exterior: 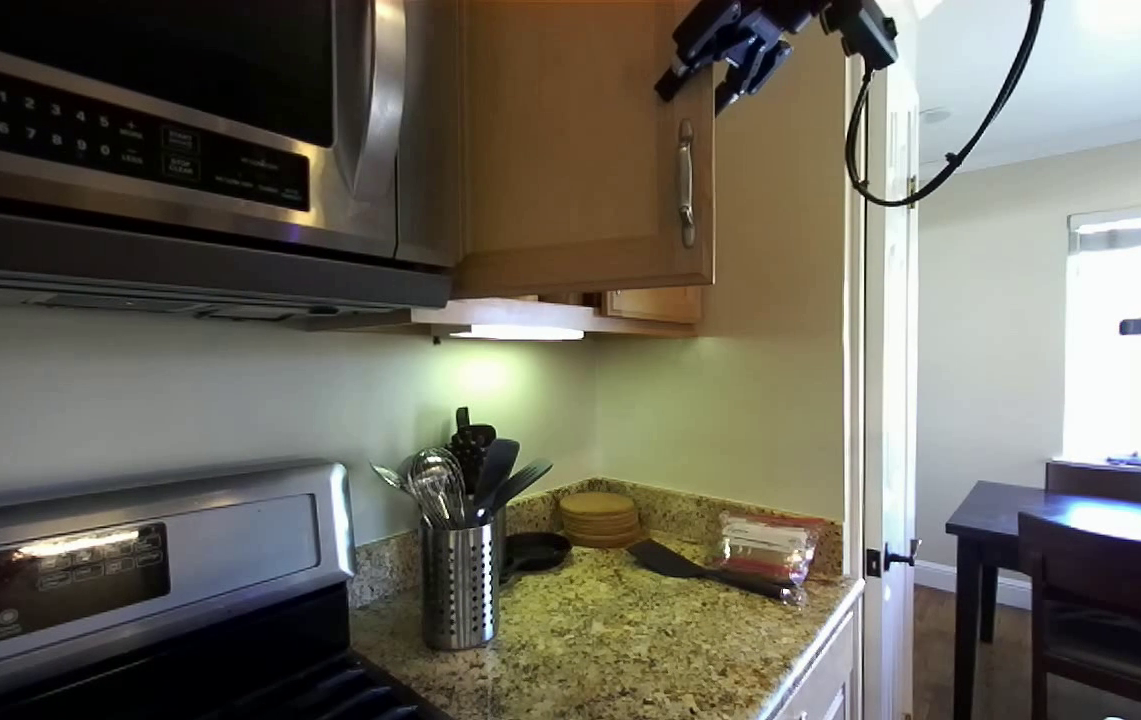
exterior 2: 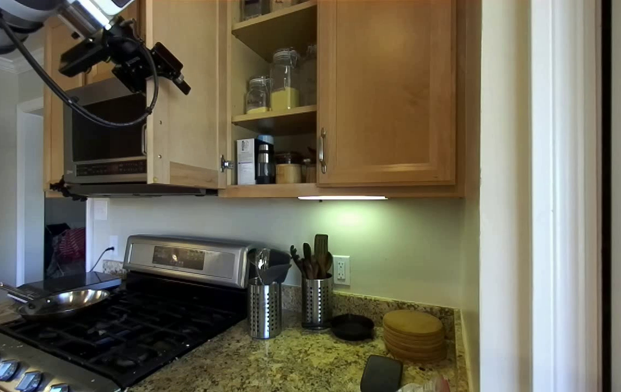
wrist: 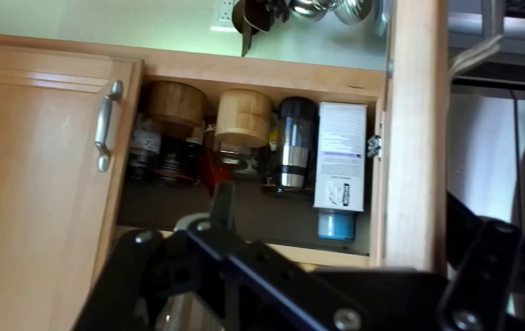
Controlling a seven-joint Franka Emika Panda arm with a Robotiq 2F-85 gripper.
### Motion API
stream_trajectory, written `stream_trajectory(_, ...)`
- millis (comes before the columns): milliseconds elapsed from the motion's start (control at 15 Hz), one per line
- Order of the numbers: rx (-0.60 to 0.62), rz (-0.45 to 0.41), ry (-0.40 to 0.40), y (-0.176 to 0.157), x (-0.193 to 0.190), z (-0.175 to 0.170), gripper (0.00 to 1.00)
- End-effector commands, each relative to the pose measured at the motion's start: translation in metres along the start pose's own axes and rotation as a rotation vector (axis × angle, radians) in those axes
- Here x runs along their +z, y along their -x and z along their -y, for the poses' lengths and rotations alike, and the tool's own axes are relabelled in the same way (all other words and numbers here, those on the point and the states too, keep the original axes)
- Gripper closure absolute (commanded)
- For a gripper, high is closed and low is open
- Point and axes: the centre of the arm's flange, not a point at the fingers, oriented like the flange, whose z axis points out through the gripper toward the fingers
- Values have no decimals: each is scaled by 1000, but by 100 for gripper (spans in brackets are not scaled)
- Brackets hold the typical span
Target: Close the top cabinet door
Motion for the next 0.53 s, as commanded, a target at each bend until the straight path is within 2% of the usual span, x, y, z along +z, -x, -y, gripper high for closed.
stream_trajectory(0,44,38,97,9,22,-23,0)
stream_trajectory(467,83,93,197,17,47,-52,0)
